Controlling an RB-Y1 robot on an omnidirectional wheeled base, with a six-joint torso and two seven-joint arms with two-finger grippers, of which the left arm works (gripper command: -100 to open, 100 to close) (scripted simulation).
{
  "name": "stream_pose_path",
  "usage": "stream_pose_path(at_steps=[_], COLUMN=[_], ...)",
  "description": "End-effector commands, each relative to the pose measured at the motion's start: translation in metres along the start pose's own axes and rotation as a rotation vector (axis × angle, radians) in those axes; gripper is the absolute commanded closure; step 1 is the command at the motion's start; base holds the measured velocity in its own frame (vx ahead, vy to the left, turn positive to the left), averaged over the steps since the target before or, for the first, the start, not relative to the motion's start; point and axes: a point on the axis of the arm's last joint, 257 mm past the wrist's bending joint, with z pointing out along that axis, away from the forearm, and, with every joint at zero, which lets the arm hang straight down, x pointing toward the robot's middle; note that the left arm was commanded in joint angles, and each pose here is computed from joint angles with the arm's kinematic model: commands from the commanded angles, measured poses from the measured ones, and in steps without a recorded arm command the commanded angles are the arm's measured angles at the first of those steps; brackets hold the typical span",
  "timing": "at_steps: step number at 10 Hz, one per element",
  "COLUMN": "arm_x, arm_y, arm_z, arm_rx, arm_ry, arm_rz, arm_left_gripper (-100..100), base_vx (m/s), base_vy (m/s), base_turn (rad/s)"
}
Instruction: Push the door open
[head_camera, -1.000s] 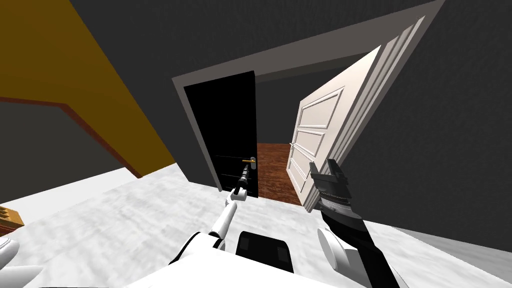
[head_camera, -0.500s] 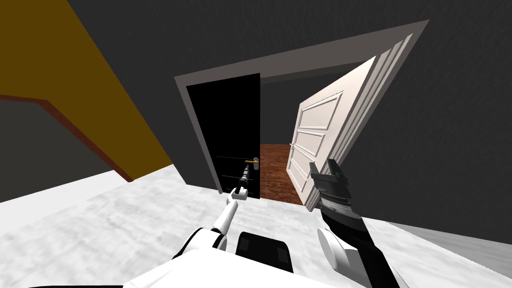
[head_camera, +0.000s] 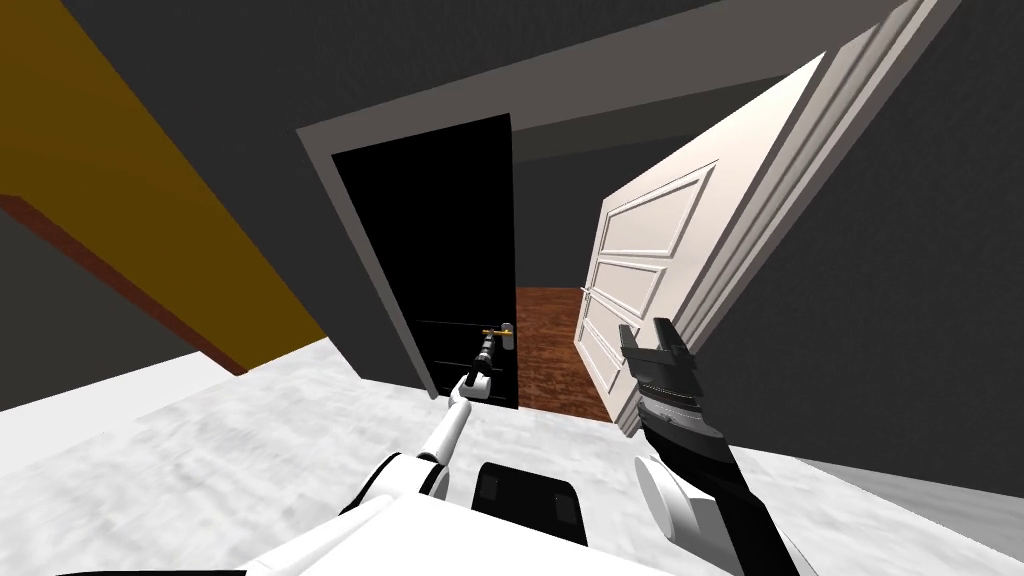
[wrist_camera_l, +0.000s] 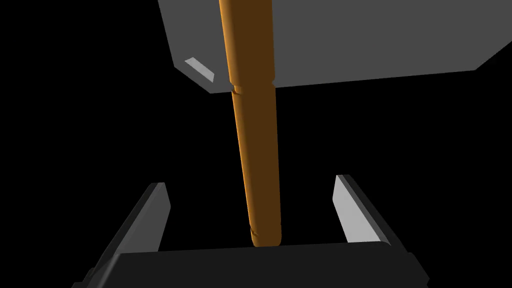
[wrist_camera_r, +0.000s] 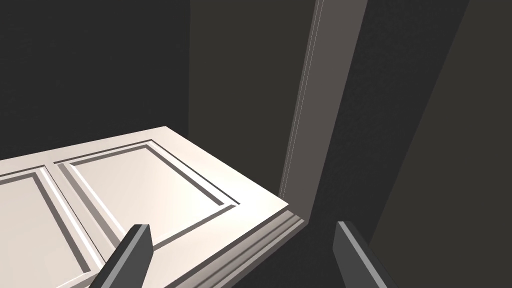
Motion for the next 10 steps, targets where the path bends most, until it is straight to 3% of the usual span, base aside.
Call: stream_pose_path(at_steps=[1, 3, 4, 5, 10], arm_x=[0.005, 0.026, 0.02, 0.02, 0.02], arm_y=[0.001, 0.002, 0.002, 0.002, 0.002], arm_z=[-0.0005, -0.0026, -0.0027, -0.0027, -0.0027], arm_rx=[-0.001, -0.006, -0.004, -0.004, -0.004], arm_ry=[0.001, 0.011, 0.008, 0.008, 0.008], arm_rz=[-0.014, -0.055, -0.043, -0.043, -0.043], arm_left_gripper=[-100, -100, -100, 100, 100], base_vx=[0.206, 0.183, 0.072, -0.017, -0.01], base_vy=[0.002, 0.005, 0.004, -0.003, 0.0], base_turn=[-0.017, -0.019, 0.003, -0.001, -0.002])
